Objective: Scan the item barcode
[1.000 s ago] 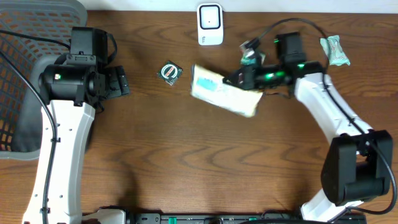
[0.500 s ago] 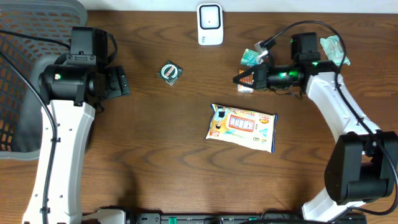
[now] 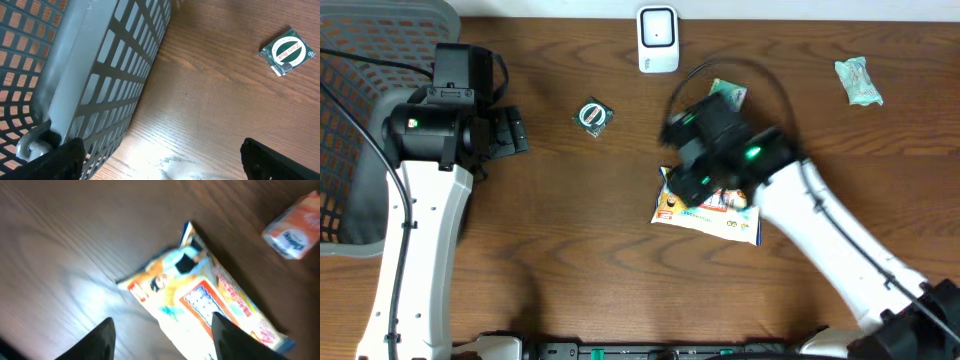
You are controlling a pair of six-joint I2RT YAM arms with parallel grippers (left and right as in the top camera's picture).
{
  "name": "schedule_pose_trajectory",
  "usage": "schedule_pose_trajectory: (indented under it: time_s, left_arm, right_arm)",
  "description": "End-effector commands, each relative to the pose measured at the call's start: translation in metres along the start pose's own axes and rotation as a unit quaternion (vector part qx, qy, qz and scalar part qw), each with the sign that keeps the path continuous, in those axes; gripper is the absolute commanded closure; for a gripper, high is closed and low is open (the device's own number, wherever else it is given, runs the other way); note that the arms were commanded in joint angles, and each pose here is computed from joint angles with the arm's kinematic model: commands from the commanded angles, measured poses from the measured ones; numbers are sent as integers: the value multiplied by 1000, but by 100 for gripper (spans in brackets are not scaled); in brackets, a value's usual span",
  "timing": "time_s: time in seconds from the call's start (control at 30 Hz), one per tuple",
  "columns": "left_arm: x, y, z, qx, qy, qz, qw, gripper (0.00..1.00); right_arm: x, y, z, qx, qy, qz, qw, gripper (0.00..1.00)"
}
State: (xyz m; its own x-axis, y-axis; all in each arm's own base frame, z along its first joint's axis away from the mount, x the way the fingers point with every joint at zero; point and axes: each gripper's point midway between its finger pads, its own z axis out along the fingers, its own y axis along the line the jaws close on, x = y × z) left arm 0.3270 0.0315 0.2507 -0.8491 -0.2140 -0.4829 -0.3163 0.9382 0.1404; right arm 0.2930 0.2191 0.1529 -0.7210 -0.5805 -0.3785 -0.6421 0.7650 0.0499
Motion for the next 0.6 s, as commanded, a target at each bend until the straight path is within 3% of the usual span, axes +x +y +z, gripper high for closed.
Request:
schedule_pose_trajectory:
  time_s: [0.0, 0.03, 0.1, 0.27, 0.57]
  left_arm:
    - [-3, 5, -4, -8, -8, -7, 1000, 2]
    - [-3, 5, -4, -8, -8, -7, 1000, 2]
    - [-3, 5, -4, -8, -8, -7, 1000, 2]
    - [-3, 5, -4, -8, -8, -7, 1000, 2]
    - [-3, 5, -4, -8, -8, -7, 1000, 2]
  right_arm:
    - [17, -6, 8, 129, 42, -75, 988, 36]
    - [27, 0, 14, 153, 56, -102, 981, 12]
    - [38, 1, 20, 193, 69, -134, 970, 2]
    - [74, 3, 46, 277, 87, -209, 934, 1]
    - [94, -21, 80, 330, 40, -191, 924, 1]
